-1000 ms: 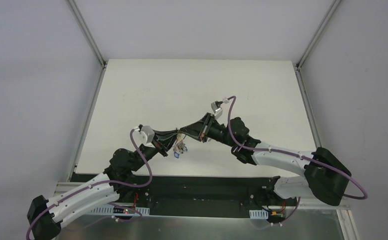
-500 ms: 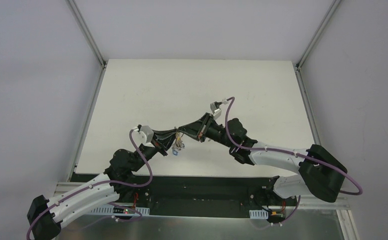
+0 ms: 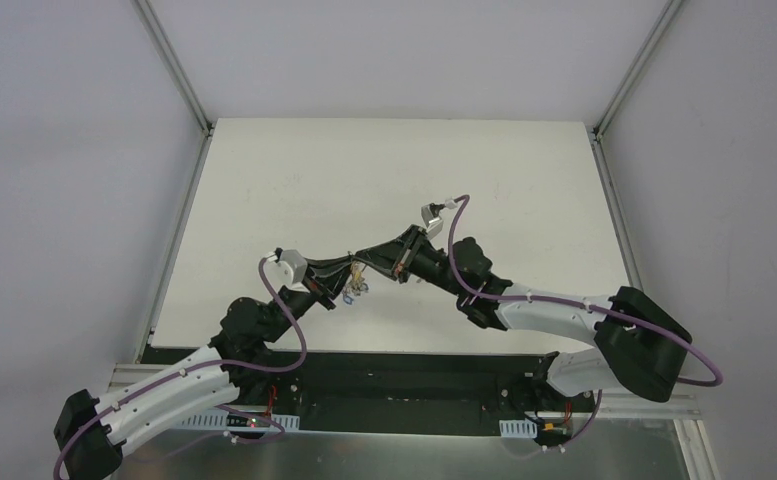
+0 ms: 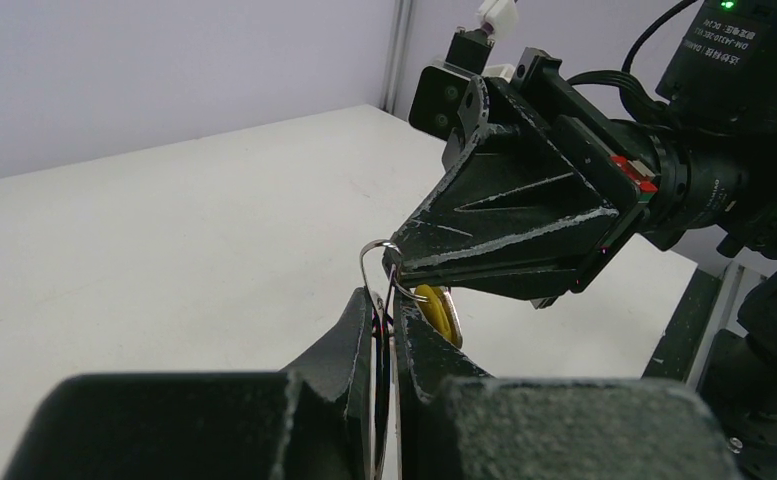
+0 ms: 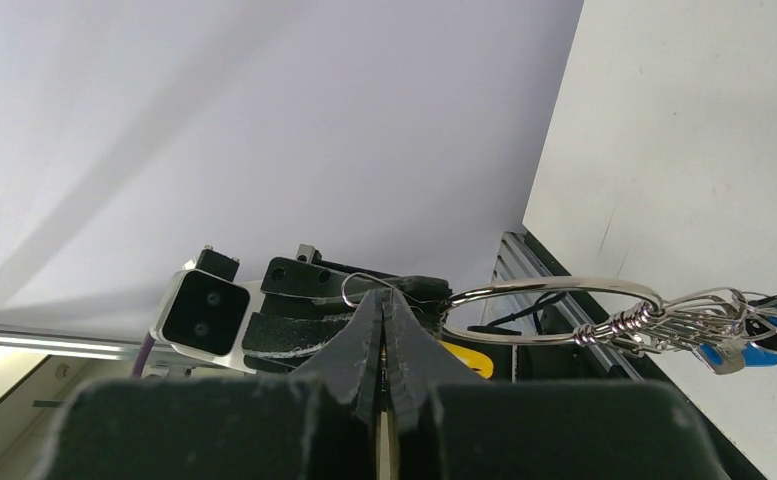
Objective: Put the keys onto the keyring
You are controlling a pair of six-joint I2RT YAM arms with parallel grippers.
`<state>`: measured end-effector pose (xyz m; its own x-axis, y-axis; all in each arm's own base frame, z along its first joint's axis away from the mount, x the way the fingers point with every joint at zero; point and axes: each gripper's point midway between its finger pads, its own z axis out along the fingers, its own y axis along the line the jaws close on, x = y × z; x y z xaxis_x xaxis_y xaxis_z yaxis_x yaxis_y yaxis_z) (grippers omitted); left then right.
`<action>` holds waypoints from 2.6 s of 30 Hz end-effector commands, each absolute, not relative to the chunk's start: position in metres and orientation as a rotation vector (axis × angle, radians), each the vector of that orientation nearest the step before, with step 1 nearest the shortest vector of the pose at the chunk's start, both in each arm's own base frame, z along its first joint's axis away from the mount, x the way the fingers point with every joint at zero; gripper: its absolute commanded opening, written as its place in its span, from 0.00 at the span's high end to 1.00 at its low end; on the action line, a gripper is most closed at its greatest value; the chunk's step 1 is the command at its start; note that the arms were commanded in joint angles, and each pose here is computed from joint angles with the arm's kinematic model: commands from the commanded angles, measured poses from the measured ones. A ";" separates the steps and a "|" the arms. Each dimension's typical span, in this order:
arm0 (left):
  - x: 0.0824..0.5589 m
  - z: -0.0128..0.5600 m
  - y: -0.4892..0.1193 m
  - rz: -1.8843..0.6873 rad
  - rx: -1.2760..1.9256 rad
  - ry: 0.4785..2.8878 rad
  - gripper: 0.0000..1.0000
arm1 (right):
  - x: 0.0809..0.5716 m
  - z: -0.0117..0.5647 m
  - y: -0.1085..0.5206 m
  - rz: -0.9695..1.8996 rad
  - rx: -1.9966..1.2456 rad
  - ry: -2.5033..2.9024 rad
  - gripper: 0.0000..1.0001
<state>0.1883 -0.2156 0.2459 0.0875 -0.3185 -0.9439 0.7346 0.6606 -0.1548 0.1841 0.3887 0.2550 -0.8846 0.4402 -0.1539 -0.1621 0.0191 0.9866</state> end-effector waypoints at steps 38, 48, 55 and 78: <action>0.186 0.266 -0.217 -0.845 0.385 1.182 1.00 | 0.185 0.340 0.396 1.944 0.172 1.686 1.00; 0.190 0.267 -0.206 -0.806 0.341 1.185 1.00 | 0.160 0.324 0.371 1.686 -0.066 1.678 1.00; 0.192 0.266 -0.202 -0.782 0.328 1.193 1.00 | 0.177 0.248 0.291 1.055 -0.101 1.821 1.00; 0.199 0.256 -0.202 -0.736 0.335 1.241 1.00 | 0.177 0.075 0.275 0.578 -0.066 2.316 0.93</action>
